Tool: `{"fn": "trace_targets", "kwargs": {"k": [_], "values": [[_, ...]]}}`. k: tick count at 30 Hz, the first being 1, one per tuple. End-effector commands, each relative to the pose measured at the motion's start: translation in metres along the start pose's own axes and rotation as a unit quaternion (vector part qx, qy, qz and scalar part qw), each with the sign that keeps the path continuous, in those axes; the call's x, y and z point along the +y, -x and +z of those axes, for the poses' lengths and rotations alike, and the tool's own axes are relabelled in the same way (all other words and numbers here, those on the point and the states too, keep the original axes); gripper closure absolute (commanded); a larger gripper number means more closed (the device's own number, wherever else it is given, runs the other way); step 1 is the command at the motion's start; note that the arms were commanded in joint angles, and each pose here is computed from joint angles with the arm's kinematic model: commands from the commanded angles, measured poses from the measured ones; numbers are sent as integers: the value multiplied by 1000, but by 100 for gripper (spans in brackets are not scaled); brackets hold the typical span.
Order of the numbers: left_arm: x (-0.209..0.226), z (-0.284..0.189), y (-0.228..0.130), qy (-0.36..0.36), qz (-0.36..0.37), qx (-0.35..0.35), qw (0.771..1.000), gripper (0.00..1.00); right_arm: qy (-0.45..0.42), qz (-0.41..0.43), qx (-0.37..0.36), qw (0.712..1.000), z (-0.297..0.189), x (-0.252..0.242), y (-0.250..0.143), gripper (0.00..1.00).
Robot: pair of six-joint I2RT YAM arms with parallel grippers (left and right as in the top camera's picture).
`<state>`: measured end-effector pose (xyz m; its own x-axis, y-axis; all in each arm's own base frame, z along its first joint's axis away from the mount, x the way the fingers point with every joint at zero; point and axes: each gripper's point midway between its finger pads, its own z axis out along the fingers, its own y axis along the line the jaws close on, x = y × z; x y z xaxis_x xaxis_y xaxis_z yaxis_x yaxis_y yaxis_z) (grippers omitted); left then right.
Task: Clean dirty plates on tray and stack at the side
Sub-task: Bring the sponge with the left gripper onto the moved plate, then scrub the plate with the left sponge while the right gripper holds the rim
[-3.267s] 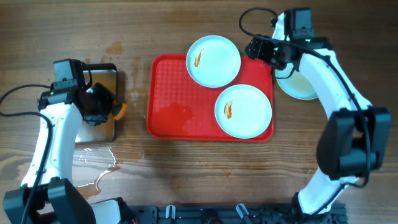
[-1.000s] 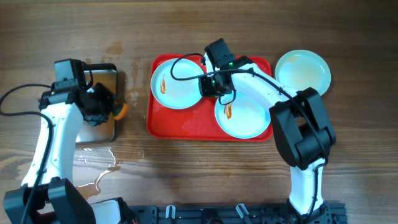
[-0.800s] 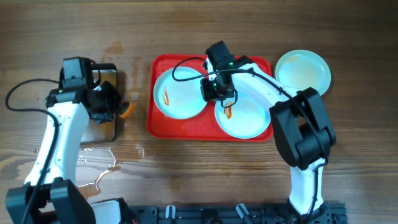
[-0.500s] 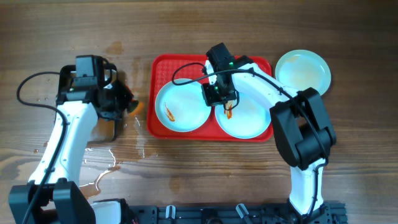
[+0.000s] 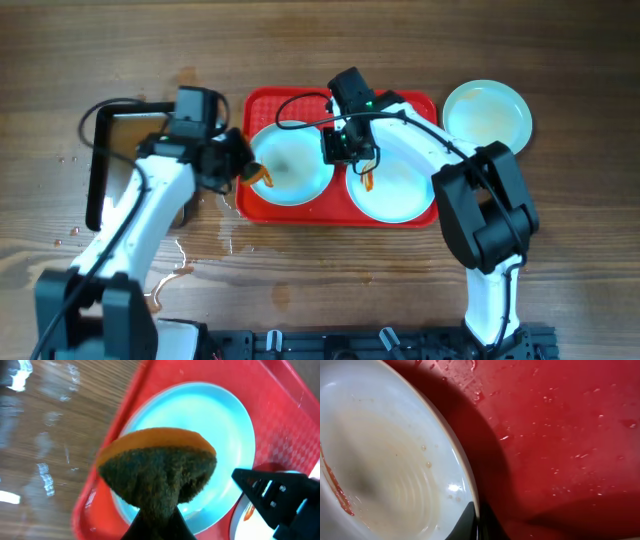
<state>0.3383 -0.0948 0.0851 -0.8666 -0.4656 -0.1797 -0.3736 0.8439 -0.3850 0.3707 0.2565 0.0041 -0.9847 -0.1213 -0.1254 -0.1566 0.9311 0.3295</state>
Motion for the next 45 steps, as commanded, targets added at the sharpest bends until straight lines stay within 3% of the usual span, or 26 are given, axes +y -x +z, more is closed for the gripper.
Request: {"fn": "trace_targets", "kwargs": {"k": [1, 6, 14, 19, 23, 29, 34, 37, 40, 45], "values": [[-16, 30, -21, 0, 9, 32, 999, 96, -22, 13, 9, 1000, 13, -6, -7, 96], [-35, 58, -32, -11, 30, 40, 999, 96, -27, 15, 8, 999, 13, -8, -7, 96], [-29, 79, -37, 1, 5, 56, 998, 96, -35, 26, 2, 999, 13, -11, -5, 96], [-40, 98, -40, -13, 69, 51, 996, 96, -33, 24, -3, 999, 13, -10, -3, 96], [-31, 107, -36, 9, 72, 39, 997, 96, -36, 23, -1, 999, 13, -11, -4, 96], [24, 108, -30, 145, 72, 12, 987, 96, -39, 23, -3, 999, 13, -12, -3, 96], [77, 82, -14, 296, 94, -41, 950, 96, -40, 22, -1, 999, 13, -12, -4, 96], [86, 64, -2, 339, 104, -71, 932, 96, -41, 22, -2, 999, 13, -13, -4, 96], [76, 53, 7, 327, 101, -90, 935, 96, -42, 22, -1, 999, 13, -13, -4, 96], [41, 36, 12, 248, 86, -101, 960, 96, -42, 22, -2, 999, 13, -13, -4, 96]]}}
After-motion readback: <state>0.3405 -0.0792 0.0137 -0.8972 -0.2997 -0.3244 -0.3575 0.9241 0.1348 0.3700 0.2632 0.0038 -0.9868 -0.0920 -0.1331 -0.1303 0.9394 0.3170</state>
